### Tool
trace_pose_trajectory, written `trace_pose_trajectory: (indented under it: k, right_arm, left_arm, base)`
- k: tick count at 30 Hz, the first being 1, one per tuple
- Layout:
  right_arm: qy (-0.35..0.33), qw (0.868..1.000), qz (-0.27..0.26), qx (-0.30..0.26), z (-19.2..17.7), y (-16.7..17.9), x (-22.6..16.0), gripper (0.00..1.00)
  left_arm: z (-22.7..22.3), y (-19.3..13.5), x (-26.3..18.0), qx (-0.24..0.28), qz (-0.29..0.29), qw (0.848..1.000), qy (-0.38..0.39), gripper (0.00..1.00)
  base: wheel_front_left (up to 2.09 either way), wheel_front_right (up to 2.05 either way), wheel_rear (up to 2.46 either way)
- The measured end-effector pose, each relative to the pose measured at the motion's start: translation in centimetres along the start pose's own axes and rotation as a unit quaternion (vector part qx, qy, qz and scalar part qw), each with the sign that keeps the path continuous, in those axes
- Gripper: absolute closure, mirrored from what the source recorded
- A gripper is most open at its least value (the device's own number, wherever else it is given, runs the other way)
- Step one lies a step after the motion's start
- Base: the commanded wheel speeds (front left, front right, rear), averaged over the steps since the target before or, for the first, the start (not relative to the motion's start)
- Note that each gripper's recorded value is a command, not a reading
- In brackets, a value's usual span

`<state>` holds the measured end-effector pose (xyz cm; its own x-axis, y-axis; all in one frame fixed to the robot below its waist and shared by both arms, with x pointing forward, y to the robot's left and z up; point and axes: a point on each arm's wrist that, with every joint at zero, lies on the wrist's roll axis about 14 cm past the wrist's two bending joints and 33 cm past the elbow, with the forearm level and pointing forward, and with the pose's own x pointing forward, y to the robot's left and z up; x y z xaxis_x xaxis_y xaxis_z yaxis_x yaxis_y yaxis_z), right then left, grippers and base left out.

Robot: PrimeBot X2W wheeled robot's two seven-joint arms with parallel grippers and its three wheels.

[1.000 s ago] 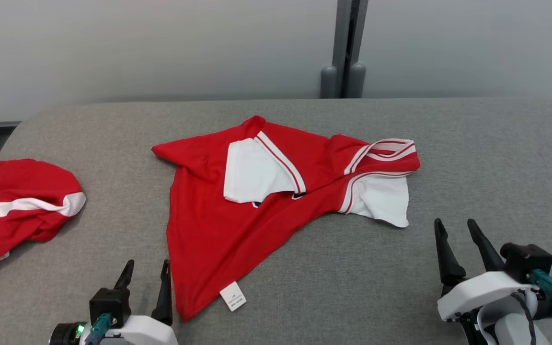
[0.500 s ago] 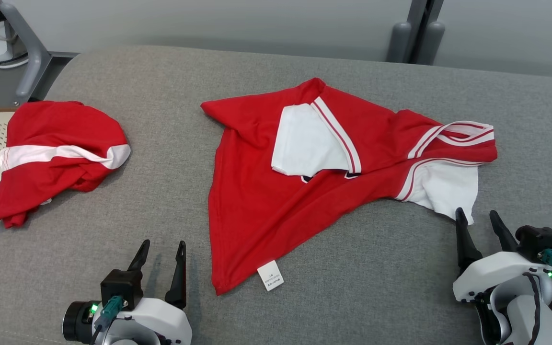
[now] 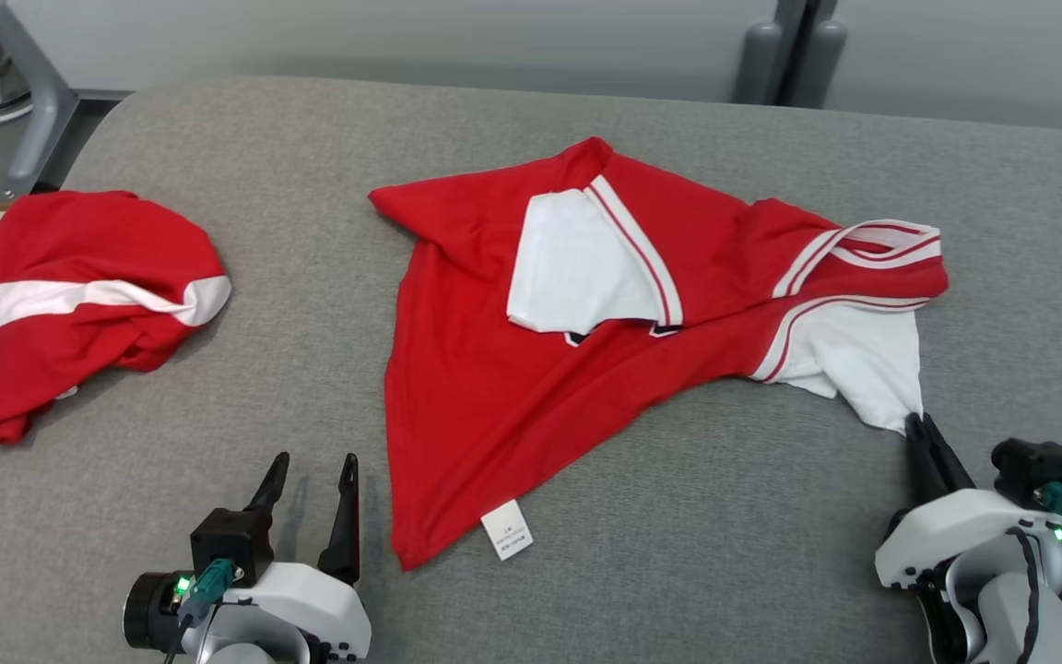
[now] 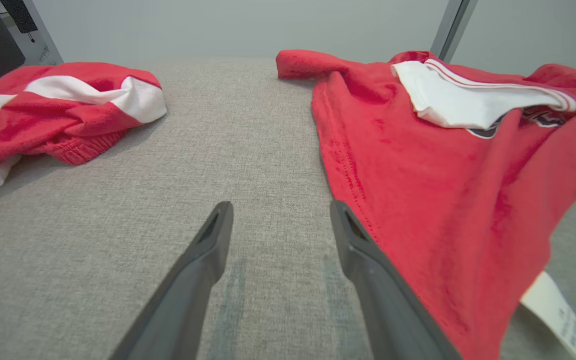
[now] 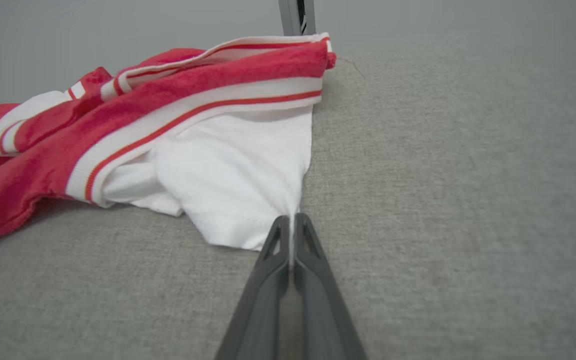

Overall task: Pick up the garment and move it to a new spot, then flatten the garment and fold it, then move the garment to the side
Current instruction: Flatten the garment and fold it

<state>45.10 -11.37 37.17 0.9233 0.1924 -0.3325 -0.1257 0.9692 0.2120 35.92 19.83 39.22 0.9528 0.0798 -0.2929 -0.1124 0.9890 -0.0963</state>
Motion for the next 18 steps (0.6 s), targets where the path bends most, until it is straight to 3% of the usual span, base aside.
trace_pose_trajectory:
  k: [12, 13, 14, 15, 18]
  right_arm:
    - [-0.032, 0.997, -0.067, 0.028, 0.4, -4.5, -6.3, 1.0]
    - [-0.04, 0.997, -0.069, 0.025, 0.8, -4.7, -6.7, 0.75]
    - [-0.047, 0.996, -0.071, 0.024, 1.2, -4.9, -7.0, 0.1]
    - [-0.057, 0.995, -0.074, 0.027, 1.7, -5.0, -7.3, 0.0]
    - [-0.089, 0.993, -0.077, 0.023, 3.5, -5.3, -8.3, 0.0]
  left_arm:
    - [0.4, -2.9, -0.5, -0.007, -0.038, 0.999, -0.008, 0.0]
    - [0.3, -3.1, -0.5, -0.008, -0.04, 0.999, -0.007, 0.0]
    - [0.2, -3.2, -0.5, -0.008, -0.041, 0.999, -0.006, 0.0]
    - [0.2, -3.4, -0.6, -0.007, -0.043, 0.999, -0.006, 0.0]
    - [0.4, -3.7, -0.7, -0.005, -0.045, 0.999, -0.01, 0.0]
  base:
    - [0.0, 0.0, 0.0]
    - [0.0, 0.0, 0.0]
    - [0.0, 0.0, 0.0]
    - [0.0, 0.0, 0.0]
    - [0.0, 0.0, 0.0]
